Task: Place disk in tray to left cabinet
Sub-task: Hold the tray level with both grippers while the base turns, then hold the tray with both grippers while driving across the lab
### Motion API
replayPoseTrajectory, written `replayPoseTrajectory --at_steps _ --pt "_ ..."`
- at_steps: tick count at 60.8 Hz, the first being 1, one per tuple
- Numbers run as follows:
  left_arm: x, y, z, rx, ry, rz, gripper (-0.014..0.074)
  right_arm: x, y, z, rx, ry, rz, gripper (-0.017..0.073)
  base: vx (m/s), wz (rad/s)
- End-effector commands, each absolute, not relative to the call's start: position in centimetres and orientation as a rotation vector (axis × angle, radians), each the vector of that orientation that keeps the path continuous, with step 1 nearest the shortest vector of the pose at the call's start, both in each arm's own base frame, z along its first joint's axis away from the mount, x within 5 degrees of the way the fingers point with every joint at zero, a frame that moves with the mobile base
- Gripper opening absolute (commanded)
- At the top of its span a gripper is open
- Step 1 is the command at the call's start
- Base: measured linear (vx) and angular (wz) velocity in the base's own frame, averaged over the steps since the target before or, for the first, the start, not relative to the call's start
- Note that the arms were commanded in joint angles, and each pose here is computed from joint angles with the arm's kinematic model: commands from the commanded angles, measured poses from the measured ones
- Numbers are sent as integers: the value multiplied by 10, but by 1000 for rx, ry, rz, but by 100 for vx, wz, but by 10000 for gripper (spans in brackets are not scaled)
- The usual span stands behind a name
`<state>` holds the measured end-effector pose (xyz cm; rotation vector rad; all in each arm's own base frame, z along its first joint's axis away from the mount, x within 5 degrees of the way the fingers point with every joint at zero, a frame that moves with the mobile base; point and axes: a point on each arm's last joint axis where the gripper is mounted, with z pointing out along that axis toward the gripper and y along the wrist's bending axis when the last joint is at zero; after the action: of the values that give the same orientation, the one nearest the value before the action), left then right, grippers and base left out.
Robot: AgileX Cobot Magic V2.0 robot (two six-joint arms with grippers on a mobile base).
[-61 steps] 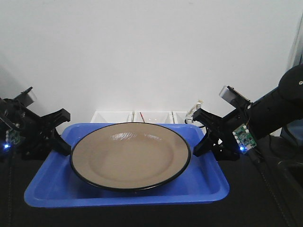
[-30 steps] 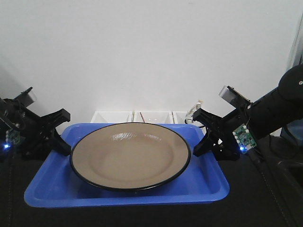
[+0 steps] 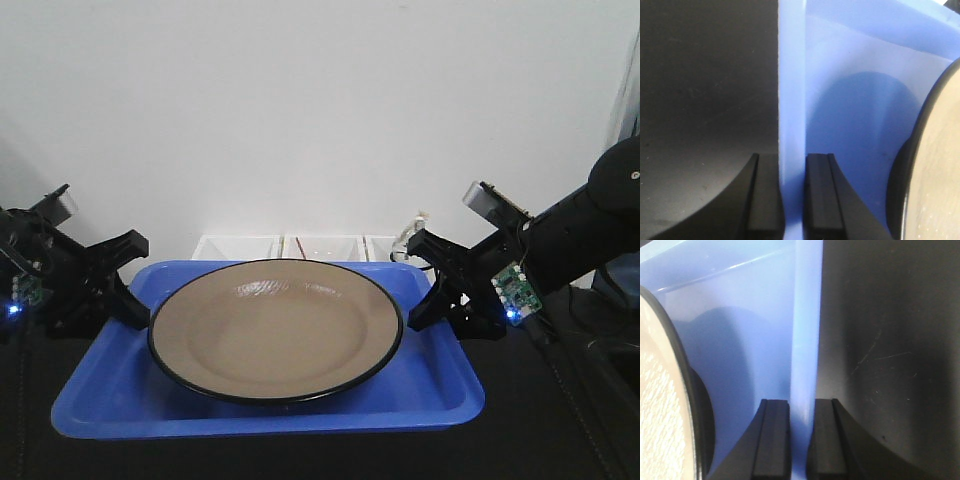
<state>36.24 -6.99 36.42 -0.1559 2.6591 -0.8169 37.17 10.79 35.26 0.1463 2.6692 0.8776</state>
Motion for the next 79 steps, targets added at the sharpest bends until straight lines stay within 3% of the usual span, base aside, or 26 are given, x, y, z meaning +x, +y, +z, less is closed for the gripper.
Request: replayPoseTrajectory --at_steps 1,50,79 --pt "338 -100 405 -91 2547 -1155 0 357 132 398 141 2470 1212 -3 0 1" --pt "338 -100 405 -91 2546 -1156 0 357 132 398 140 2471 1212 -3 -9 3" --pt "338 -100 405 -91 2546 -1156 0 357 132 398 140 2471 1212 -3 -14 46"
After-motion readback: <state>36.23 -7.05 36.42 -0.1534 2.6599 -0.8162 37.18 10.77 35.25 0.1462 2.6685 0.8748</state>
